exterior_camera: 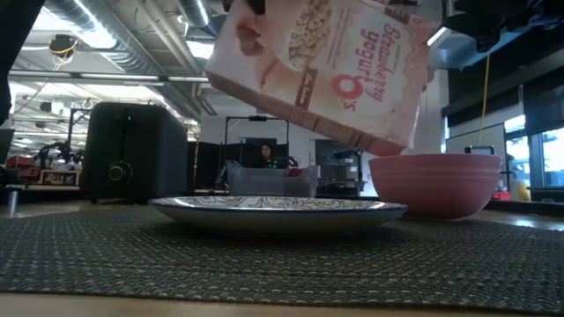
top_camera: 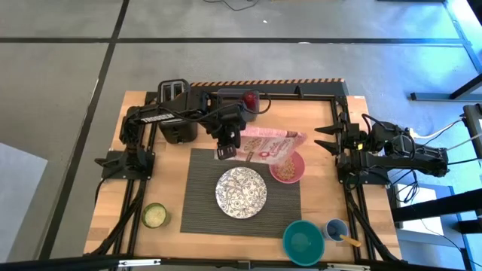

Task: Arrange a breakfast setting
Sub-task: Pour the cereal box into the pink bowl

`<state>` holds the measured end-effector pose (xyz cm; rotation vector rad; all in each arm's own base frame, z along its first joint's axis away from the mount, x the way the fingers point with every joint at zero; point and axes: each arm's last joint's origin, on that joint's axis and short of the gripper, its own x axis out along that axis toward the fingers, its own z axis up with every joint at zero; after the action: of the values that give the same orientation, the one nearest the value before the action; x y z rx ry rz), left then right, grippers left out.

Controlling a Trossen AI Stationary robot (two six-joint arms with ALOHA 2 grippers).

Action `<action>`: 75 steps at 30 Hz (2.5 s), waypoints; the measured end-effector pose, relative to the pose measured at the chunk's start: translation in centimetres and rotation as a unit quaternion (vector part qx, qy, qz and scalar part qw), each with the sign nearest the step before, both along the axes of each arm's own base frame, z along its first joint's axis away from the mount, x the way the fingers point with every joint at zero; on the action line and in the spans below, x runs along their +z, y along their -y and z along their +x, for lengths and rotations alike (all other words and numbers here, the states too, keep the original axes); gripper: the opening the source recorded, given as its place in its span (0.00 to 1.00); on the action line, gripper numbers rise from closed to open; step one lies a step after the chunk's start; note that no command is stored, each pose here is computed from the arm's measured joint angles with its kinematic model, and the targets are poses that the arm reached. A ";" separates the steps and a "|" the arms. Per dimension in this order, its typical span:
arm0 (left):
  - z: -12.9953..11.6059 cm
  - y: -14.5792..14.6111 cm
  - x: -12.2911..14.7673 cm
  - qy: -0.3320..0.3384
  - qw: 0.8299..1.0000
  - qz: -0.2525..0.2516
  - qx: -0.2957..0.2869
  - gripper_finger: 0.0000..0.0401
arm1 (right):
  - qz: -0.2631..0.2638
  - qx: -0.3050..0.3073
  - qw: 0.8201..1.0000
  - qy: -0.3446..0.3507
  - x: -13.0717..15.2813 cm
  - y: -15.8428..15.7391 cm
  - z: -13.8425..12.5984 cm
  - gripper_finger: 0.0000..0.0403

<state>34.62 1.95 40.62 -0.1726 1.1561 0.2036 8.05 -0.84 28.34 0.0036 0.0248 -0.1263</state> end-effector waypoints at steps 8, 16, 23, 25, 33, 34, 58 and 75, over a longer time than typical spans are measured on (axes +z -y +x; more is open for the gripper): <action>0.0 0.0 0.0 0.001 1.000 -0.002 -0.006 0.43 | 0.000 0.000 1.000 0.000 0.0 0.0 0.0 0.46; -0.1 0.1 0.0 -0.005 1.000 0.005 -0.005 0.43 | -0.003 0.000 1.000 0.000 0.0 0.0 0.0 0.46; 0.0 -0.1 0.0 0.000 1.000 0.015 -0.010 0.43 | -0.003 0.000 1.000 0.000 0.0 0.0 0.0 0.46; 0.2 -0.2 0.1 0.007 1.000 0.024 -0.006 0.43 | -0.003 0.000 1.000 0.000 0.0 0.0 0.0 0.46; 0.0 -0.2 0.0 -0.004 1.000 0.015 -0.005 0.43 | -0.003 0.000 1.000 0.000 0.0 0.0 0.0 0.46; -0.1 -0.3 0.0 -0.004 1.000 0.016 -0.003 0.43 | -0.003 0.000 1.000 0.000 0.0 0.0 0.0 0.46; 0.3 -0.1 0.1 0.017 1.000 -0.004 -0.020 0.42 | 0.004 0.000 1.000 0.002 0.0 0.0 0.0 0.46; 0.3 -0.5 0.1 0.017 1.000 0.009 -0.013 0.41 | 0.008 0.000 1.000 0.003 0.0 0.0 0.0 0.46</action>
<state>34.91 2.43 40.76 -0.1446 1.1225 0.1877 8.05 -0.85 28.38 0.0195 0.0189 -0.1268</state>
